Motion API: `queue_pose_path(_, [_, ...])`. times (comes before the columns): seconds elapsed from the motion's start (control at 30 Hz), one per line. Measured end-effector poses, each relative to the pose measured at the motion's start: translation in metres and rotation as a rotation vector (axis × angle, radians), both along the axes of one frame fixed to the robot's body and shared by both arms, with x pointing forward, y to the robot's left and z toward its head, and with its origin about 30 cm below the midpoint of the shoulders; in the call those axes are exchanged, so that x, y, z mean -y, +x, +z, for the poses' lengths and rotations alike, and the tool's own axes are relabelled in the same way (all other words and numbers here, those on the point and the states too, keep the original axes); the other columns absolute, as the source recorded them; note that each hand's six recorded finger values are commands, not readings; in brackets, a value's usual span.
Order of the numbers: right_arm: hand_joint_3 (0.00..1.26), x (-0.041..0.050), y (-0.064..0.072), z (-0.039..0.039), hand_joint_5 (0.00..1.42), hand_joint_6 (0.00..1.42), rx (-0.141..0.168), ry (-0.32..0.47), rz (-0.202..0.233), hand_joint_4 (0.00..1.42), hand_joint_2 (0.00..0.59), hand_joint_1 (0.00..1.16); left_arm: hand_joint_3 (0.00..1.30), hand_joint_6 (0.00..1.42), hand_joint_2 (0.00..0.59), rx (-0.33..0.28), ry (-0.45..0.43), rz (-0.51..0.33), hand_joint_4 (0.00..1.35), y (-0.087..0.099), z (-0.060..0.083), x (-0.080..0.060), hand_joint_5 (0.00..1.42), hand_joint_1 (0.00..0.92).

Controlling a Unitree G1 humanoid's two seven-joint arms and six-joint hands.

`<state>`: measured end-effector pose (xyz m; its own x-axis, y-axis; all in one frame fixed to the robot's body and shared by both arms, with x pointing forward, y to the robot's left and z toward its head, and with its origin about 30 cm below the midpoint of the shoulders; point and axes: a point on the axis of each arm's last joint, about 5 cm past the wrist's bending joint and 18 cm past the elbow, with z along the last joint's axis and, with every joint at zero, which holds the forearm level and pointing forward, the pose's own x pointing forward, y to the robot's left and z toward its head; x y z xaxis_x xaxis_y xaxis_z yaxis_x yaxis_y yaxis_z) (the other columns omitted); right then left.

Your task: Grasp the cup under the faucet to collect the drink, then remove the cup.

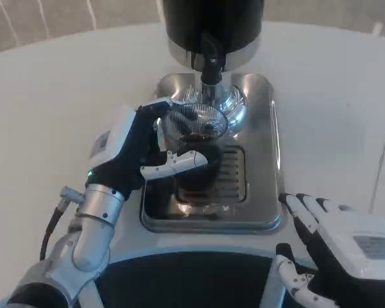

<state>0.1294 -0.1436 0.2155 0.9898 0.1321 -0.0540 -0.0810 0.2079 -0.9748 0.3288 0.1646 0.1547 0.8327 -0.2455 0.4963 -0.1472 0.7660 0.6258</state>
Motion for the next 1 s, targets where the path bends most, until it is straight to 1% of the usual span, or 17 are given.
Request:
queue_pose_path(0.13, [0.02, 0.0, 0.0, 0.0, 0.0, 0.0, 0.0, 0.002, 0.001, 0.0, 0.586, 0.01, 0.93, 1.42, 0.026, 0.004, -0.008, 0.01, 1.09, -0.002, -0.002, -0.006, 1.36, 0.588])
queue_pose_path(0.23, [0.02, -0.0005, 0.0, 0.0, 0.0, 0.0, 0.0, 0.003, 0.005, 0.0, 0.586, 0.01, 0.93, 1.42, 0.024, 0.013, -0.013, 0.025, 1.09, -0.005, -0.003, -0.014, 1.36, 0.589])
queue_pose_path(0.47, [0.02, -0.0012, 0.0, 0.0001, 0.0, 0.0, 0.001, 0.006, 0.01, 0.0, 0.586, 0.01, 0.93, 1.42, 0.023, 0.02, -0.019, 0.053, 1.09, -0.009, -0.004, -0.028, 1.36, 0.59])
queue_pose_path(0.7, [0.02, -0.0016, 0.0, 0.0004, 0.0, 0.0, 0.006, 0.008, 0.013, 0.0, 0.586, 0.01, 0.93, 1.42, 0.022, 0.051, -0.02, 0.048, 1.09, -0.014, -0.002, -0.042, 1.36, 0.591])
queue_pose_path(0.77, [0.02, -0.0017, 0.0, 0.0005, 0.0, 0.0, 0.007, 0.008, 0.013, 0.0, 0.586, 0.01, 0.93, 1.42, 0.022, 0.051, -0.023, 0.054, 1.09, -0.015, -0.002, -0.045, 1.36, 0.591])
queue_pose_path(0.93, [0.02, -0.0019, 0.001, 0.0023, 0.0, 0.0, 0.021, 0.009, 0.015, 0.0, 0.586, 0.01, 0.94, 1.42, 0.022, 0.069, -0.042, 0.067, 1.09, -0.021, -0.002, -0.057, 1.36, 0.591])
queue_pose_path(1.0, [0.02, -0.0019, 0.002, 0.0032, 0.0, 0.0, 0.028, 0.008, 0.017, 0.0, 0.586, 0.01, 0.94, 1.42, 0.022, 0.075, -0.035, 0.072, 1.09, -0.023, -0.001, -0.062, 1.36, 0.591])
